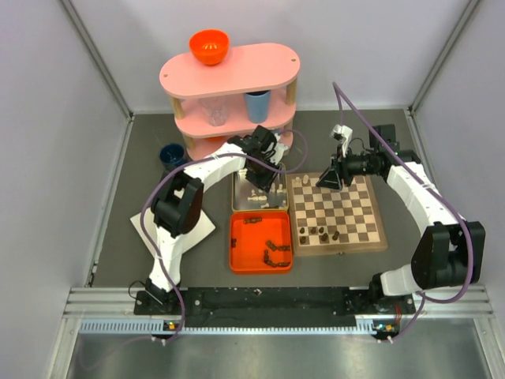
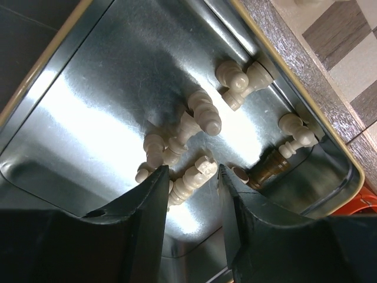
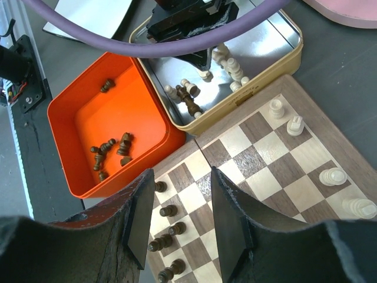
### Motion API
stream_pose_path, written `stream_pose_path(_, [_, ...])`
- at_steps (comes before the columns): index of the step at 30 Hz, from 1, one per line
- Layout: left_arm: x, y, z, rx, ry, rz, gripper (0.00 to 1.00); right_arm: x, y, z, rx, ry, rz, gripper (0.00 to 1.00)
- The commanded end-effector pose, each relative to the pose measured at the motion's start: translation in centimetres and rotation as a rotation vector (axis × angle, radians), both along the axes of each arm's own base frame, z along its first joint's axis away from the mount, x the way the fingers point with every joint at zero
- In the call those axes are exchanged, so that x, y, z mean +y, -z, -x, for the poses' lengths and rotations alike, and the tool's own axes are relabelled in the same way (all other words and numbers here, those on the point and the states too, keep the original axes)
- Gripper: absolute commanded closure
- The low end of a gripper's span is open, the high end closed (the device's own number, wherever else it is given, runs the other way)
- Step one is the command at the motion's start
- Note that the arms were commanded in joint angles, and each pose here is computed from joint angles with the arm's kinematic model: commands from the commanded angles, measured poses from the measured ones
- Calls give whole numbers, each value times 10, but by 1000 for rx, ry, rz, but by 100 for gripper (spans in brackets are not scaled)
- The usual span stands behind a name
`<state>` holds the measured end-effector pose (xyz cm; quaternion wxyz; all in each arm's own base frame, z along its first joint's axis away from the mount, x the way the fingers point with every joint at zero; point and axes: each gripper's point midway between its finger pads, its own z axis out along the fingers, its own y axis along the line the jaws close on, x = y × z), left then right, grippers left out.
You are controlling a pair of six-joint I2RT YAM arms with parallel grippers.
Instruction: Set up the chess pieces on the board
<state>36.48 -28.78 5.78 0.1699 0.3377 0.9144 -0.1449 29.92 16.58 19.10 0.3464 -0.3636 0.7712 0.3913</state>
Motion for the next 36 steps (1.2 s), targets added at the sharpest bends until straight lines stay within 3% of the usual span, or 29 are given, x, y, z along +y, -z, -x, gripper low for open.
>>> stream_pose_path(1, [-4,-2,-13,-23,13,10,55,-1,-11,-5,-59,-12,-5,57])
stream_pose_path(27, [4,24,-8,22,-19,-41,60,-2,-12,-5,-55,-11,-4,57])
stream_pose_path(29, [5,23,-9,14,-28,-41,70,-2,-12,-4,-56,-12,-6,57])
stream_pose_path(36, [4,9,-11,-17,-45,-19,83,-4,-14,-4,-60,-10,-13,57])
